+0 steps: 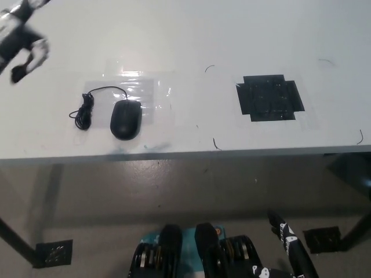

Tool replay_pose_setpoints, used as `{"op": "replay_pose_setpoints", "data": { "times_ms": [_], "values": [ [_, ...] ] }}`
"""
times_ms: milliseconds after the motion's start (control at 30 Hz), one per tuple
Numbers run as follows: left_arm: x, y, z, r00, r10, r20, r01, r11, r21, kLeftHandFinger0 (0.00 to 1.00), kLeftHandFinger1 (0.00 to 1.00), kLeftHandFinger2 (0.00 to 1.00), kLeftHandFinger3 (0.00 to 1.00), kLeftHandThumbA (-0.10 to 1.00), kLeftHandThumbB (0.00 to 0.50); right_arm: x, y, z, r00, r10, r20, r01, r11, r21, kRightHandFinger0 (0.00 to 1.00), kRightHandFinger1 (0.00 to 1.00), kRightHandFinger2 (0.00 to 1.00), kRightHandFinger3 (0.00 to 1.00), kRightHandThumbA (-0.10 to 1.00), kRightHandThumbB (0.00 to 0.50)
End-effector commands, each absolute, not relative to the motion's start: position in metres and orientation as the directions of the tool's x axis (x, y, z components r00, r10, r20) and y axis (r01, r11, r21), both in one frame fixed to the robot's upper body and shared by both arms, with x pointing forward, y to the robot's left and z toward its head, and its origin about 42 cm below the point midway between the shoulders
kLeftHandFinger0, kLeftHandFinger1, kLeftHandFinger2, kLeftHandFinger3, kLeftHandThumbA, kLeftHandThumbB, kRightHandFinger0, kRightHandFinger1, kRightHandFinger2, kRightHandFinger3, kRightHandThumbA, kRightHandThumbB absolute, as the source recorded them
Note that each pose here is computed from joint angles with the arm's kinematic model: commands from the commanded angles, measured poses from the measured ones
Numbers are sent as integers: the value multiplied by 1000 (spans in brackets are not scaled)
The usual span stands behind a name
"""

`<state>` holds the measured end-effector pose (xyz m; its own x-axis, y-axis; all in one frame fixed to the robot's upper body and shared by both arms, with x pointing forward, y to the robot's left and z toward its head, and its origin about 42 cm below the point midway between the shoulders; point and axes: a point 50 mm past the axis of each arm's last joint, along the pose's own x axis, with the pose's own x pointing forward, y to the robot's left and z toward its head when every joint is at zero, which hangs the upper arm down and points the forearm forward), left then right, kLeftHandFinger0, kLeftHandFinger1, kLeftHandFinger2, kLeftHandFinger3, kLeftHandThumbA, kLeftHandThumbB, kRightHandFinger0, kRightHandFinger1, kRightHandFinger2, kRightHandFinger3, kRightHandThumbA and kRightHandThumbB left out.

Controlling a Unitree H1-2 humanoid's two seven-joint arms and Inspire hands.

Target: The robot uses left hand to click on the left button of the black mouse, which is placed on the left area of the table

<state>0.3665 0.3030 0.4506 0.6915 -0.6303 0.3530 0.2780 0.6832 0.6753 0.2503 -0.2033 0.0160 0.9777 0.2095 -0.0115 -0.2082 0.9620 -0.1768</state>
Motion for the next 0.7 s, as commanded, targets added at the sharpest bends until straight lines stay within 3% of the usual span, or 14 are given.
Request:
{"op": "replay_pose_setpoints", "data": {
  "times_ms": [0,67,167,333,433,533,633,667],
  "values": [
    [407,319,485,778,-628,-16,453,542,708,0,0,0,1000,1000,285,257,-210,30,971,219,93,-198,960,-198,1000,1000,1000,1000,1000,139],
    [424,324,484,797,-593,-110,475,506,720,0,0,0,1000,1000,376,259,-209,30,971,219,93,-199,961,-192,997,1000,1000,1000,1000,147],
    [451,330,480,798,-568,-202,537,518,666,0,0,1,1000,1000,395,259,-210,31,971,220,97,-198,961,-194,986,1000,1000,1000,1000,142],
    [481,335,481,822,-482,-303,544,508,667,0,0,68,1000,1000,343,261,-210,33,970,221,103,-197,960,-201,1000,1000,1000,1000,1000,149],
    [498,332,482,829,-414,-375,548,471,691,0,0,177,1000,1000,376,261,-210,34,970,221,106,-196,959,-205,1000,1000,1000,1000,1000,154],
    [512,329,481,838,-365,-405,542,469,697,0,0,173,1000,1000,390,262,-210,34,970,219,108,-194,959,-207,989,1000,1000,1000,1000,139],
    [521,325,477,835,-335,-436,549,458,699,0,0,136,1000,1000,367,261,-211,35,969,221,110,-194,957,-214,984,1000,1000,1000,1000,142],
    [525,323,476,835,-322,-447,550,452,702,0,0,137,1000,1000,338,262,-212,36,969,219,112,-192,958,-212,982,1000,1000,1000,1000,141]
  ]
}}
